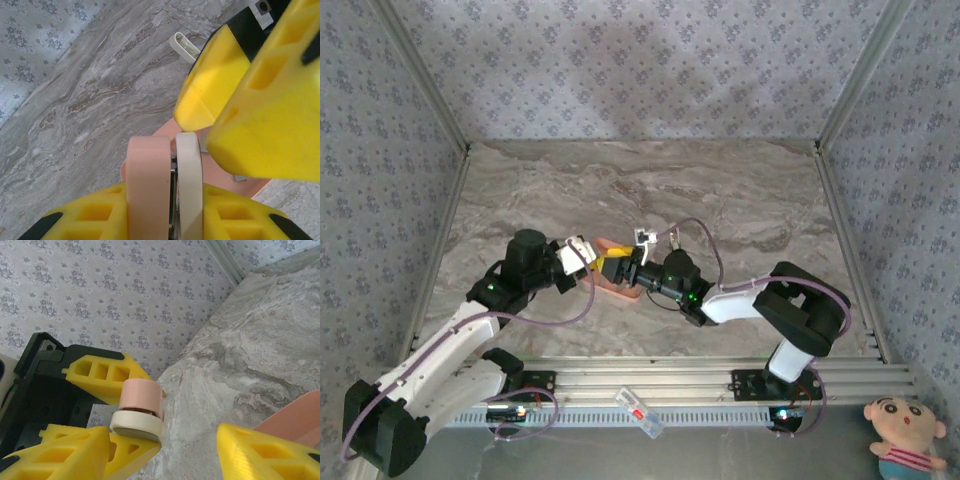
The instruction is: Load the staples into the stapler
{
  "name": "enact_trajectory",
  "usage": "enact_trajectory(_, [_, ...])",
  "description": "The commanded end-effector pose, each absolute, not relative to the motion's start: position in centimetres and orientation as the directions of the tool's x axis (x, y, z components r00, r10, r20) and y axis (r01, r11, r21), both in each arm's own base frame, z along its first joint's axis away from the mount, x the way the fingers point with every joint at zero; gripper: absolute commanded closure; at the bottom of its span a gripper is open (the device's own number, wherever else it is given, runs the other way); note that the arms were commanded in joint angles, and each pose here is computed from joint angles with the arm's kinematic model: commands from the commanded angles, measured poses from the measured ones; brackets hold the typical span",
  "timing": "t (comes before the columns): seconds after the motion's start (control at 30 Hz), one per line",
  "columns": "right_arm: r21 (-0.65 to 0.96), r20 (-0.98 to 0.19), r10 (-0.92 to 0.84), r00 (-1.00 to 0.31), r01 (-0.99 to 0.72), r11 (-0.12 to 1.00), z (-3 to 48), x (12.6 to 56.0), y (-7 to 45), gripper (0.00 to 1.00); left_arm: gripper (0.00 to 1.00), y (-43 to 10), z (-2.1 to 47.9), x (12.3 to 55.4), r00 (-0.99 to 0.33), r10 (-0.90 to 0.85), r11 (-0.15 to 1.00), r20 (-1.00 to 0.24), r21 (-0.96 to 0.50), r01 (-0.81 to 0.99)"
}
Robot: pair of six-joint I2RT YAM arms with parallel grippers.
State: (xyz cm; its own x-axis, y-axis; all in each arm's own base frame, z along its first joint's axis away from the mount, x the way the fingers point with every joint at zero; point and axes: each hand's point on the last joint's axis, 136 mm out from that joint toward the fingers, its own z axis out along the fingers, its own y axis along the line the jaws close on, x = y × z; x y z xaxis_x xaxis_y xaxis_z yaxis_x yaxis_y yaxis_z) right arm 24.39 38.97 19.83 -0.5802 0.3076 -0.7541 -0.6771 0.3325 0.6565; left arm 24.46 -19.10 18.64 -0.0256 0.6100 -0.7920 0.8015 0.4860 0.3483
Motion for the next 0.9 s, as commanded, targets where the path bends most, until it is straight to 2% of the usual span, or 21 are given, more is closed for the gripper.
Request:
enact_trajectory(0.0, [0.646, -0.761, 0.326, -0.561, -0.699, 0.305, 22.1, 24.1, 40.0, 0.41, 0.73, -19.8, 19.4, 24.3, -0.001, 0.583, 0.478, -0.812, 0.342, 0.809])
enact_trajectory(0.17, [0.663, -0.747, 0.338, -0.572, -0.672, 0.329, 21.6, 24.7, 40.2, 0.42, 0.73, -19.9, 19.5, 24.0, 0.009, 0.581, 0.470, -0.814, 0.344, 0.812])
enact_trajectory(0.4, [0.687, -0.726, 0.344, -0.596, -0.648, 0.328, 21.0, 25.2, 40.6, 0.49, 0.73, -20.2, 19.8, 23.6, 0.030, 0.573, 0.454, -0.819, 0.347, 0.821])
enact_trajectory(0.6, [0.696, -0.718, 0.334, -0.611, -0.647, 0.312, 20.9, 25.1, 41.2, 0.60, 0.73, -20.1, 20.0, 23.8, 0.029, 0.570, 0.468, -0.821, 0.353, 0.810])
enact_trajectory(0.77, [0.690, -0.723, 0.324, -0.610, -0.650, 0.317, 20.8, 24.9, 41.2, 0.74, 0.71, -19.8, 20.1, 24.3, 0.015, 0.572, 0.494, -0.820, 0.360, 0.792])
enact_trajectory(0.87, [0.672, -0.740, 0.313, -0.595, -0.664, 0.329, 20.7, 24.8, 41.0, 0.78, 0.67, -19.9, 20.2, 24.2, 0.017, 0.566, 0.493, -0.824, 0.355, 0.794])
